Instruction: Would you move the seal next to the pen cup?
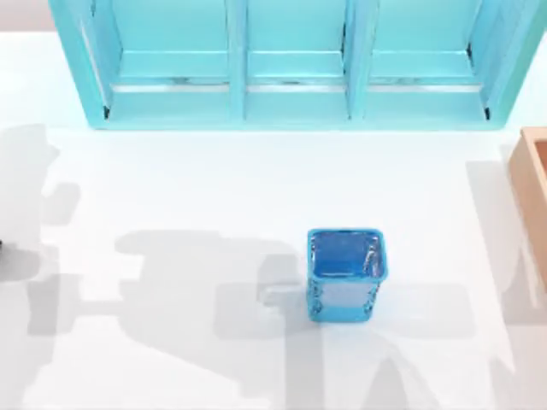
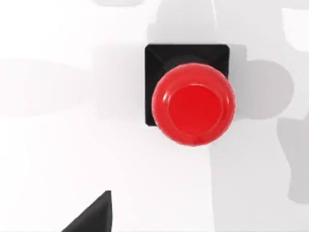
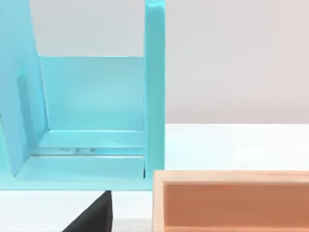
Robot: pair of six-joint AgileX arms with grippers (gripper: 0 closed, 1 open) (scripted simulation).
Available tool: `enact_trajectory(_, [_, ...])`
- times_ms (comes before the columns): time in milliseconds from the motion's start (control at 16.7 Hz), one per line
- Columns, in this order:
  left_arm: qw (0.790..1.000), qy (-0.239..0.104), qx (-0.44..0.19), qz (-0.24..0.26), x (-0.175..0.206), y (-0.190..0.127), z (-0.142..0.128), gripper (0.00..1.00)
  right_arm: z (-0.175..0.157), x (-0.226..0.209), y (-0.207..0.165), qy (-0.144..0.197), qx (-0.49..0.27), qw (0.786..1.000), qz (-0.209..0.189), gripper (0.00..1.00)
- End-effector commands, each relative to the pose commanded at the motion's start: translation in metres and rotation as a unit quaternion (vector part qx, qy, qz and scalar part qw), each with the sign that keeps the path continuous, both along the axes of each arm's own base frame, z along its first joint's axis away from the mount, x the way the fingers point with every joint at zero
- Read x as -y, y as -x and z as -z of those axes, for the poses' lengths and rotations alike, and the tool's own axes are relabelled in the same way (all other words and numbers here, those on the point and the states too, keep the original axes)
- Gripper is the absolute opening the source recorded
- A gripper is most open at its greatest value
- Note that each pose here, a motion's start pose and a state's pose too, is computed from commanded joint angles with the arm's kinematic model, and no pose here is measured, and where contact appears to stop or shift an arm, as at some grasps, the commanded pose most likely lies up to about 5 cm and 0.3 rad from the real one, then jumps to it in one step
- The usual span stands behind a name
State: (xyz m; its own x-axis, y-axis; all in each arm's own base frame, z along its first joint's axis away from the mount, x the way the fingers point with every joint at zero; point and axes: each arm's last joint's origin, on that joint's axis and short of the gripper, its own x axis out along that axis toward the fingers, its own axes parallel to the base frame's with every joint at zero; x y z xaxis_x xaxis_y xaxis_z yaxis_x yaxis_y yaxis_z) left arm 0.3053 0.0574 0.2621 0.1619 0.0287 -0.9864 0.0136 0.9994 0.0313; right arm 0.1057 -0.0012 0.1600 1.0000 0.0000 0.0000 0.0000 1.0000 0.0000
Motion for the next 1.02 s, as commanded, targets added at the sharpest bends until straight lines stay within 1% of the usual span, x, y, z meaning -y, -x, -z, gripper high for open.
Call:
enact_trajectory(120, [0.999,0.007,-0.04,0.001,-0.008,-0.02,0.005,1.0,0.0,0.0,0.0,0.0,0.0,1.0,0.0,1.0])
enact_trajectory(300, [0.997,0.013,-0.074,0.002,-0.016,-0.039,0.011,1.0,0.0,0.0,0.0,0.0,0.0,1.0,0.0,1.0])
enact_trajectory(720, [0.997,0.014,-0.081,0.004,-0.016,-0.042,0.014,1.0,0.0,0.0,0.0,0.0,0.0,1.0,0.0,1.0])
enact_trajectory(840, [0.996,0.015,-0.083,0.002,-0.017,-0.043,0.025,1.0,0.0,0.0,0.0,0.0,0.0,1.0,0.0,1.0])
enact_trajectory(1020, [0.997,0.014,-0.08,0.002,-0.018,-0.046,0.058,1.0,0.0,0.0,0.0,0.0,0.0,1.0,0.0,1.0])
